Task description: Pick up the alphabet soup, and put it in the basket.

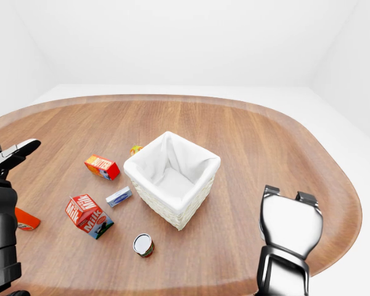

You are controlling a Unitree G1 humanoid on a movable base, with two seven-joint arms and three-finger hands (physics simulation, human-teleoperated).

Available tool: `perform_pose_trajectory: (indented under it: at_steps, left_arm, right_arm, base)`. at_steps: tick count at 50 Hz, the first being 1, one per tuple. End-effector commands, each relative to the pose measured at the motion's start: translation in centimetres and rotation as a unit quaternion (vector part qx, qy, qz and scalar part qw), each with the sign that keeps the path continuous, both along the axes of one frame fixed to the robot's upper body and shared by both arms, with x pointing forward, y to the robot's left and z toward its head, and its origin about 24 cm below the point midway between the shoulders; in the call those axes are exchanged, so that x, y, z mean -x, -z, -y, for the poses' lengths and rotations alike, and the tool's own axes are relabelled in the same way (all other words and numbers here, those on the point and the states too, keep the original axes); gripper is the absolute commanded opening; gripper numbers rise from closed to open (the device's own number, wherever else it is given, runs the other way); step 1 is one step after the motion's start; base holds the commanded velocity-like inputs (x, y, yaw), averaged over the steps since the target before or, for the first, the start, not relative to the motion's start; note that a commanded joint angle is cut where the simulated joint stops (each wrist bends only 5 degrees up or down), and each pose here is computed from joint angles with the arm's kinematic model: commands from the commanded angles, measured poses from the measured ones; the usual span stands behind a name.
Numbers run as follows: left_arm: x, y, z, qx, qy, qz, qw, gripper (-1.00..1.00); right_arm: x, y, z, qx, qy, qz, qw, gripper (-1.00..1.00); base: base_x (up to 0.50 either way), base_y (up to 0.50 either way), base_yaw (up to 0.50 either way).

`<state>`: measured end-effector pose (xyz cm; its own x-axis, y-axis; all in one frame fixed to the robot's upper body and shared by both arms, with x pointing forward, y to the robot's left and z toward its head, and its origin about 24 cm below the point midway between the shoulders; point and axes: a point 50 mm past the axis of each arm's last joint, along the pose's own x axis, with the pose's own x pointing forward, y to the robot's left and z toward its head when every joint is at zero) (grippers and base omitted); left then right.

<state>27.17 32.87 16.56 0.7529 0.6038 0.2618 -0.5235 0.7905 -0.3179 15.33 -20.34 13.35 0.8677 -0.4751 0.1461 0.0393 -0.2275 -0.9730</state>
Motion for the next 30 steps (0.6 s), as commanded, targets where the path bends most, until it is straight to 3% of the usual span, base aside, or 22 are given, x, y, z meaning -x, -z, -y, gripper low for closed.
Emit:
perform_pose_trajectory:
  at_steps: [1, 17, 21, 30]
  left_arm:
    - [-0.1, 0.1, 0.0, 0.000, 0.001, -0.003, 1.000, 1.00]
    - [0.1, -0.1, 0.0, -0.001, -0.001, 0.003, 1.000, 1.00]
    - [0.0, 0.0, 0.0, 0.000, 0.000, 0.000, 1.000, 1.00]
    - [0.2, -0.2, 0.0, -0.002, 0.000, 0.005, 1.000, 1.00]
  right_arm:
    - [-1.4, -2.4, -0.6, 0.011, 0.003, 0.023, 1.000, -1.00]
    - [-4.1, -4.6, 0.0, 0.029, -0.001, 0.028, 0.999, -1.00]
    - [-5.1, -6.5, 0.6, 0.046, 0.008, 0.027, 0.999, -1.00]
    - [-7.2, -8.1, -1.0, 0.080, -0.038, 0.040, 0.995, -1.00]
  base:
    - [0.00, 0.00, 0.00]
    - [0.00, 0.00, 0.00]
    - [0.00, 0.00, 0.00]
    - [0.00, 0.00, 0.00]
